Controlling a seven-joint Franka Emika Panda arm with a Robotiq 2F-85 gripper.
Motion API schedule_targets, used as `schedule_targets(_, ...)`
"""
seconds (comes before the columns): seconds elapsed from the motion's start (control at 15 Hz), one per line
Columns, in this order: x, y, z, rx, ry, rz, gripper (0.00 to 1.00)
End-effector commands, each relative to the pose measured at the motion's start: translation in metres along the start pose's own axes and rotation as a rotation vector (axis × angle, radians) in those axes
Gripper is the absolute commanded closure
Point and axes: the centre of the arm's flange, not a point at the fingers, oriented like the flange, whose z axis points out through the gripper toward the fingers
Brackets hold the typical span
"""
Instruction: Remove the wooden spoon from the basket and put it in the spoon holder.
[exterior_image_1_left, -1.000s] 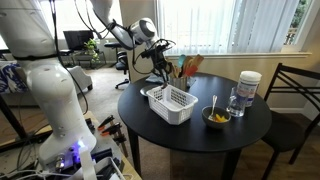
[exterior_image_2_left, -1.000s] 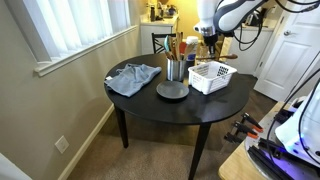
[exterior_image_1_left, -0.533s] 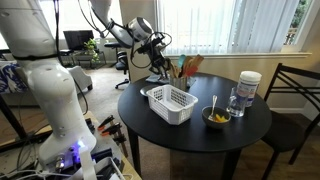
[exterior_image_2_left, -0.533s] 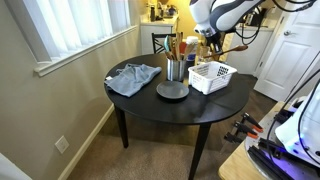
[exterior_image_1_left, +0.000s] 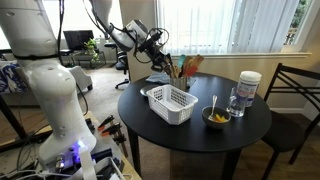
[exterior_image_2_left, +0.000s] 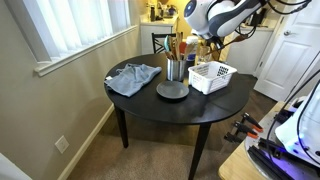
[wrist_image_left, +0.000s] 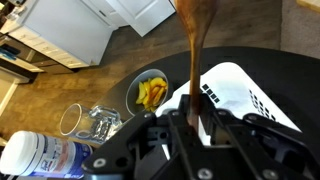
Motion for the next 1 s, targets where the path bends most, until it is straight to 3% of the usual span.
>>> schedule_targets(0.0,0.001,0.000,-0.005,-0.111,-0.022,-0.008,0.94)
schedule_targets(0.67,0.005,-0.002,-0.030,-0.413,0.010,-0.027,0.94)
schedule_targets(0.93,0.008,-0.007,-0.038,-0.478,0.013,-0.052,0.94)
